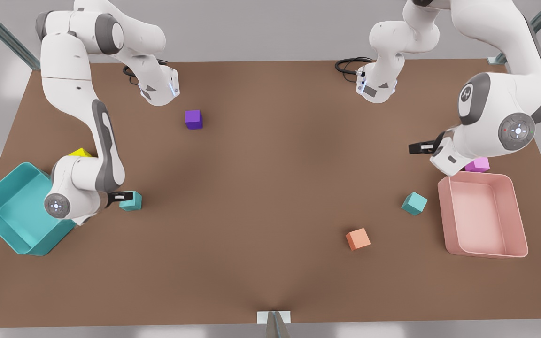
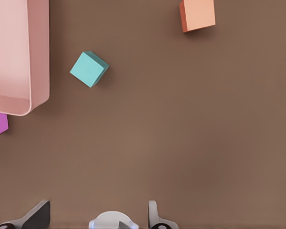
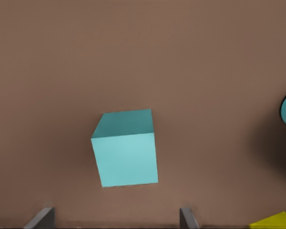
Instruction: Stack the two blue cubes on top of each other
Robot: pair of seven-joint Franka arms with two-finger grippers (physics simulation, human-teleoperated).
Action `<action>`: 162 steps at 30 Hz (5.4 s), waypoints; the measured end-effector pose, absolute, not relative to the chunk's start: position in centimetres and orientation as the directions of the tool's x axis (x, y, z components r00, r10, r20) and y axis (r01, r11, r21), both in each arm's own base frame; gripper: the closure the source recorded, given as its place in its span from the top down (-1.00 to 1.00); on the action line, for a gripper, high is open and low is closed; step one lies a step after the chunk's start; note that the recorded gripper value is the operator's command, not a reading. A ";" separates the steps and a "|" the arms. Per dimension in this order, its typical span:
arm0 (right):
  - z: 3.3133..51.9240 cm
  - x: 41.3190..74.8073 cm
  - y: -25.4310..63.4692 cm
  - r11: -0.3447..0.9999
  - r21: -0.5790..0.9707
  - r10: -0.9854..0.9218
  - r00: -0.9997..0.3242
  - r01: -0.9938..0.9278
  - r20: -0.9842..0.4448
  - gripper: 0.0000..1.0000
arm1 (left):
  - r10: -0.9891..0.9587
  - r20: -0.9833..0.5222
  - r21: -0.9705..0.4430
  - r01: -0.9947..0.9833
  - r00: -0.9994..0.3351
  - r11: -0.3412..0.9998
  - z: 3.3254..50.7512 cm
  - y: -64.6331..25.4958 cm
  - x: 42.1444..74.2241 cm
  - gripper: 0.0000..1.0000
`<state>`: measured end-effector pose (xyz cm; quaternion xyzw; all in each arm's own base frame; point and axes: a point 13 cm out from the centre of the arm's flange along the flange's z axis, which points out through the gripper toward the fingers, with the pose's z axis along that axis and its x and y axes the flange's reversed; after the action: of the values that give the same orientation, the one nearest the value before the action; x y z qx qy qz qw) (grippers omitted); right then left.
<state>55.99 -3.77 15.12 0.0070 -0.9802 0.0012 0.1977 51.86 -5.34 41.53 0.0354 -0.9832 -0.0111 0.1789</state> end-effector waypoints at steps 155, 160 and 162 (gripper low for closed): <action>37.6 60.1 1.2 0.995 -0.032 -0.083 -0.980 -0.090 0.183 1.00 | 0.319 0.176 -0.115 0.302 -0.931 0.946 13.0 -43.8 58.2 0.79; 38.5 60.6 1.0 0.995 -0.039 -0.087 -0.983 -0.095 0.161 1.00 | 0.226 0.199 -0.093 0.211 -0.953 0.973 12.2 -43.6 58.0 1.00; 38.5 60.6 0.9 0.995 -0.039 -0.089 -0.983 -0.096 0.160 1.00 | 0.194 0.201 -0.087 0.180 -0.960 0.980 12.2 -43.6 58.1 1.00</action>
<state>60.61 0.93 38.49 0.0464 -0.9955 0.0231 0.0794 58.10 -43.56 12.25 -0.0946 -0.9894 0.0338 0.1046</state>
